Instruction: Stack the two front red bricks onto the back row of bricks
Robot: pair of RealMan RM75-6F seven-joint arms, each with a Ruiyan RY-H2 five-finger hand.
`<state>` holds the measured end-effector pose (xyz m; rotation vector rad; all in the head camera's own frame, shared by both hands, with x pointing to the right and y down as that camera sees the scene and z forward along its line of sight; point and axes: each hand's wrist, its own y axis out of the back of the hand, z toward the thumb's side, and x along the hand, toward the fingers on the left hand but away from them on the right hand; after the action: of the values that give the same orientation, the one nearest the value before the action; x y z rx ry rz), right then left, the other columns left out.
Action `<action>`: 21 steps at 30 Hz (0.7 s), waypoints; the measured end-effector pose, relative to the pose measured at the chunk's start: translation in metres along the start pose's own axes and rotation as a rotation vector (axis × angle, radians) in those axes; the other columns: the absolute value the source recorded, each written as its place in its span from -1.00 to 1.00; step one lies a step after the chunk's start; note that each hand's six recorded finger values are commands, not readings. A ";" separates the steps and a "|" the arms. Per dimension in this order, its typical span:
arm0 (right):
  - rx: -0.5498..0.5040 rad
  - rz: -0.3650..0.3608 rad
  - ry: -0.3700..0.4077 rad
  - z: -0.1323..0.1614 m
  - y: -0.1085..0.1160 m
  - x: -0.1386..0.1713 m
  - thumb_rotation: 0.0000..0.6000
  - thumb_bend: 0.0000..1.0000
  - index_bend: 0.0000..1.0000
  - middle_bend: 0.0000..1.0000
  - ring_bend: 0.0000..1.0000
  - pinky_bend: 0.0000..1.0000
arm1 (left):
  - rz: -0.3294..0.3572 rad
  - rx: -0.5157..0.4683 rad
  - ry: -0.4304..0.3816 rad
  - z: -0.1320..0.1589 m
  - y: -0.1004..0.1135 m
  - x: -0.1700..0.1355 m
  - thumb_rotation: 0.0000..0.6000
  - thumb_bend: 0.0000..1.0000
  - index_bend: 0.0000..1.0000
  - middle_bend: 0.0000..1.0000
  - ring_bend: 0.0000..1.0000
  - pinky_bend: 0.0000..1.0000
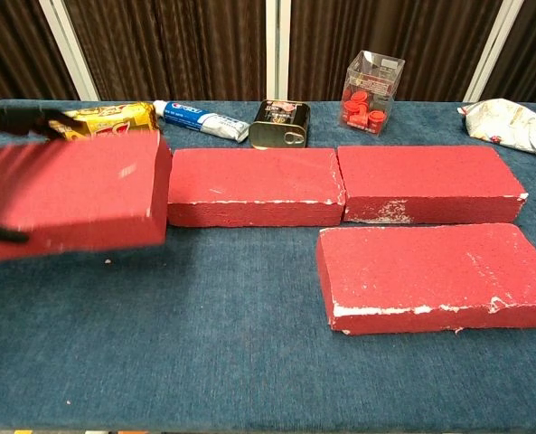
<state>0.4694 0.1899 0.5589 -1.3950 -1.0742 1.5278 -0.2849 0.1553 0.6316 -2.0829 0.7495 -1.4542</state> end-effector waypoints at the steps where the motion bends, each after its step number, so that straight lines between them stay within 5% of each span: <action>1: 0.001 0.001 -0.001 0.000 -0.001 0.000 1.00 -0.99 -1.00 -1.00 -1.00 -1.00 | 0.012 0.001 -0.003 0.002 0.009 0.006 1.00 -0.95 -1.00 -0.63 -1.00 -1.00; 8: 0.006 0.018 -0.006 -0.001 -0.005 0.000 1.00 -0.99 -1.00 -1.00 -1.00 -1.00 | 0.007 0.021 -0.031 0.016 0.037 0.044 1.00 -0.95 -1.00 -0.63 -1.00 -1.00; 21: 0.007 0.015 0.012 0.007 -0.001 0.000 1.00 -0.99 -1.00 -1.00 -1.00 -1.00 | -0.077 0.042 -0.062 0.027 0.030 0.110 1.00 -0.95 -1.00 -0.63 -1.00 -1.00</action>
<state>0.4624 0.1899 0.5602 -1.4084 -1.0524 1.5311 -0.2331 0.0603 0.6779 -2.1358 0.6161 -1.4268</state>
